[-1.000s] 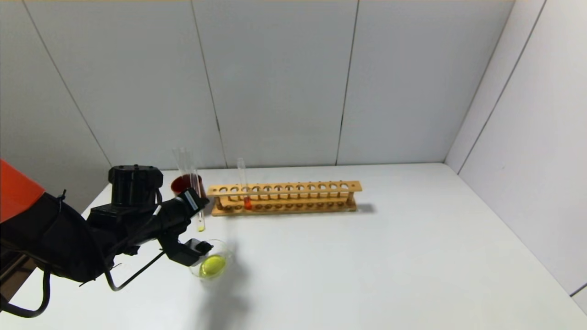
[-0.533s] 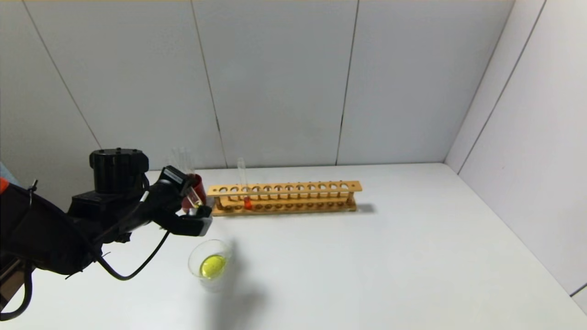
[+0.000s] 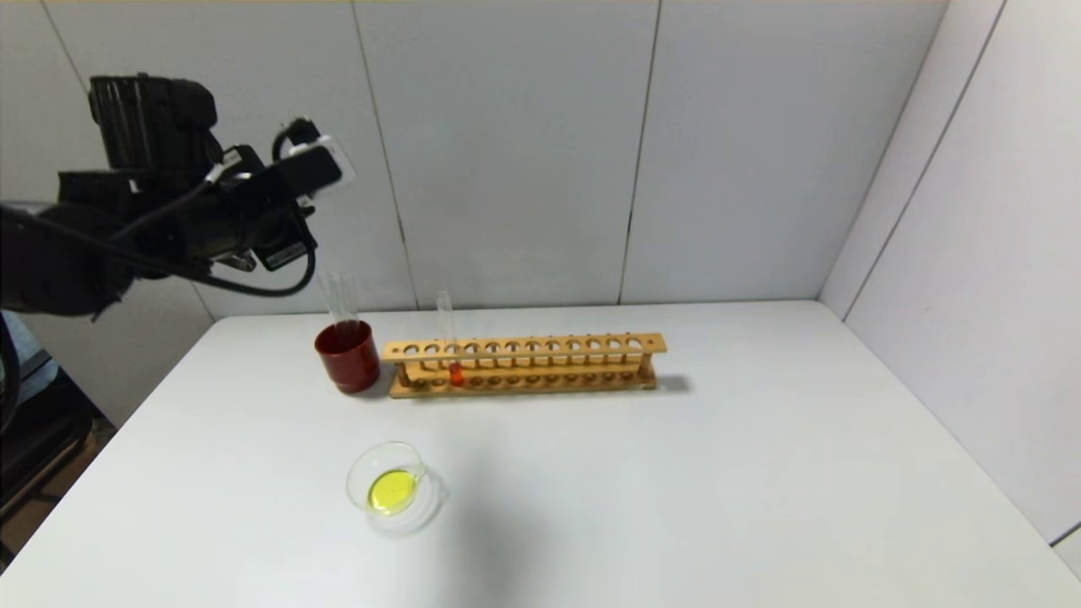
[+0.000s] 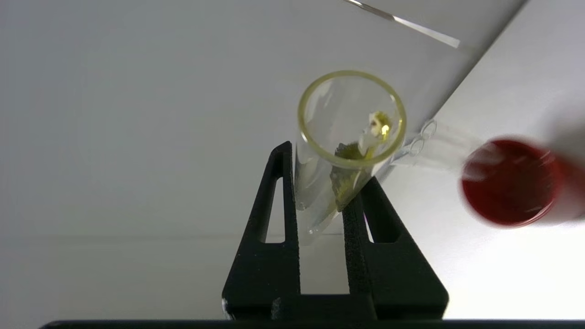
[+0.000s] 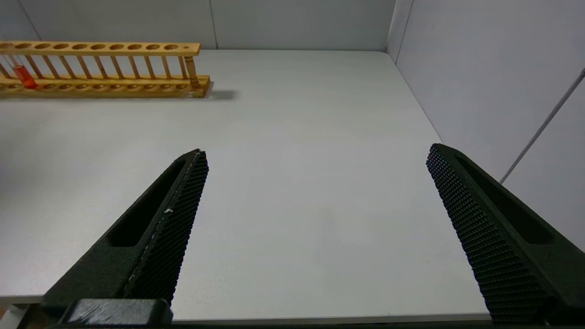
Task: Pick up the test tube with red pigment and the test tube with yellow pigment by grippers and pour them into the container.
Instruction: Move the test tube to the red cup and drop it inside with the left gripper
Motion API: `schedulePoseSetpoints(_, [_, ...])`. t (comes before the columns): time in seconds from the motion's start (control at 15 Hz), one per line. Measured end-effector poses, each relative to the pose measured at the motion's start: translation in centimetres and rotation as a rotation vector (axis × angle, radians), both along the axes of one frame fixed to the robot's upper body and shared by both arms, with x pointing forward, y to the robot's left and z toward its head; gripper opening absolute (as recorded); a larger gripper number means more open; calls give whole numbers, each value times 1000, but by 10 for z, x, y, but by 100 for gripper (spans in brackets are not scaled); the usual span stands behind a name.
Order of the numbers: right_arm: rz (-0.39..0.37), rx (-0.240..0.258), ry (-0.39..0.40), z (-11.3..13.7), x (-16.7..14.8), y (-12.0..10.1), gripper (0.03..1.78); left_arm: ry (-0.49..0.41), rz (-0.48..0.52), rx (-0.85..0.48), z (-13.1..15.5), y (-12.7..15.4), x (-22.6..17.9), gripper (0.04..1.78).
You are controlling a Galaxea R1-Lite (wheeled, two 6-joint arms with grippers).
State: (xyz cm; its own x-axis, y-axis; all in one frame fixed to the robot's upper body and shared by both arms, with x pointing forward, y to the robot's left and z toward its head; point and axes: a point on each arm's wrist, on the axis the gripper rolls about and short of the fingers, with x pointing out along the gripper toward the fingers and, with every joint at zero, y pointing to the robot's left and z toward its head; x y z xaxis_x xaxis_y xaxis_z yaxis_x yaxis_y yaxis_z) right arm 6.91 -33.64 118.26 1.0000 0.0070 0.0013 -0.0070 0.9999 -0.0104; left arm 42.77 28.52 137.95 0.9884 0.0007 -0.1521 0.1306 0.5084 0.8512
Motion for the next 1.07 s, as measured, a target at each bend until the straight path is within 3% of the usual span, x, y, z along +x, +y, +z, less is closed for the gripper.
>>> schedulePoseSetpoints(0.27, [-1, 0, 0, 0, 0, 0, 175, 208, 28, -535, 25, 19, -16, 32])
schedulePoseSetpoints(0.4, [0, 0, 0, 0, 0, 0, 175, 245, 61, -720, 24, 25, -23, 32])
schedulePoseSetpoints(1.07, [0, 0, 0, 0, 0, 0, 175, 196, 158, -1067, -17, 43, -12, 32])
